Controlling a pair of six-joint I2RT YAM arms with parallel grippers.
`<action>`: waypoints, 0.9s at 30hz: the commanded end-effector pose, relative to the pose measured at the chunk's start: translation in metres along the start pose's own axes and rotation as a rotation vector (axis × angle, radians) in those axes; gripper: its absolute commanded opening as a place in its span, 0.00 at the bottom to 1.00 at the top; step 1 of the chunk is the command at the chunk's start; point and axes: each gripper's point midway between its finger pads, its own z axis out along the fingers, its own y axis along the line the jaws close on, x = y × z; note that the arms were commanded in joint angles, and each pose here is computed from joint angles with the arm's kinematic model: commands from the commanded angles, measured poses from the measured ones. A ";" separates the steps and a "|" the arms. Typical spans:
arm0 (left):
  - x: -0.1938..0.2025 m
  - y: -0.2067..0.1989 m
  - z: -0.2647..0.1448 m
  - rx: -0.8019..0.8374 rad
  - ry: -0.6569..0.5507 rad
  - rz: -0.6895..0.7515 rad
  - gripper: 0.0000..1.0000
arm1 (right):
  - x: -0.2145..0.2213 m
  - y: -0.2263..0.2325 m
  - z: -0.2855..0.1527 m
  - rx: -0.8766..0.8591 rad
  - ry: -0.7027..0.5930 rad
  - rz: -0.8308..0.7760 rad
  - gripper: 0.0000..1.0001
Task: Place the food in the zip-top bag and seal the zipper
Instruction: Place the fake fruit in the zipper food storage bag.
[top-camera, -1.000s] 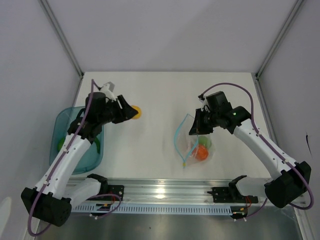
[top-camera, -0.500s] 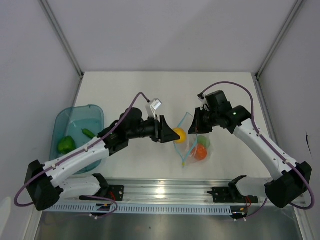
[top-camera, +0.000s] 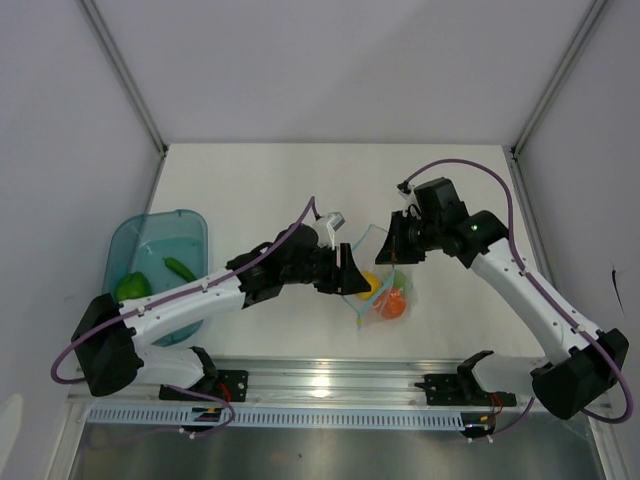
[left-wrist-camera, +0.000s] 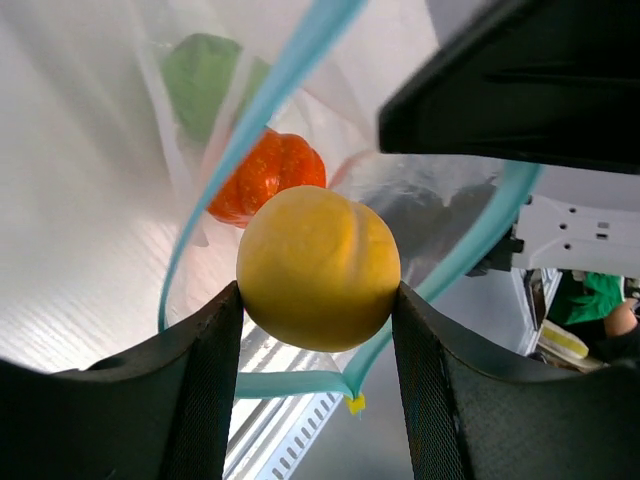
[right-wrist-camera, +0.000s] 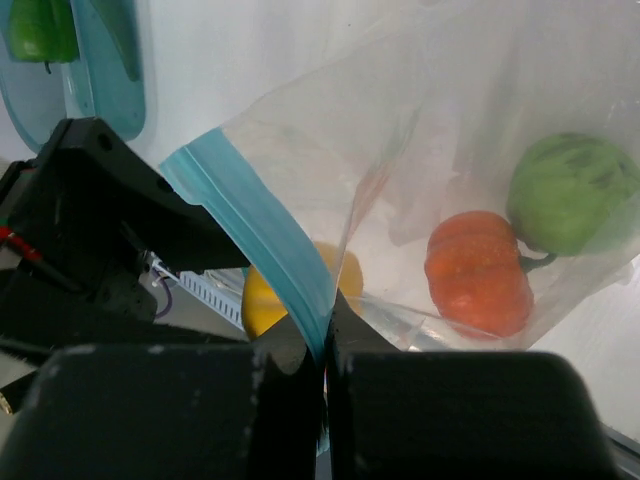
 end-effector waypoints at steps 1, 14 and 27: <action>-0.014 -0.003 0.000 -0.033 -0.044 0.022 0.04 | -0.008 0.018 -0.020 -0.047 -0.057 -0.020 0.00; -0.034 -0.019 -0.042 -0.019 -0.157 0.173 0.96 | -0.002 0.010 -0.013 -0.030 -0.044 -0.020 0.00; -0.074 0.128 -0.179 -0.656 -0.411 -0.135 1.00 | 0.005 0.000 -0.009 -0.001 -0.038 -0.027 0.00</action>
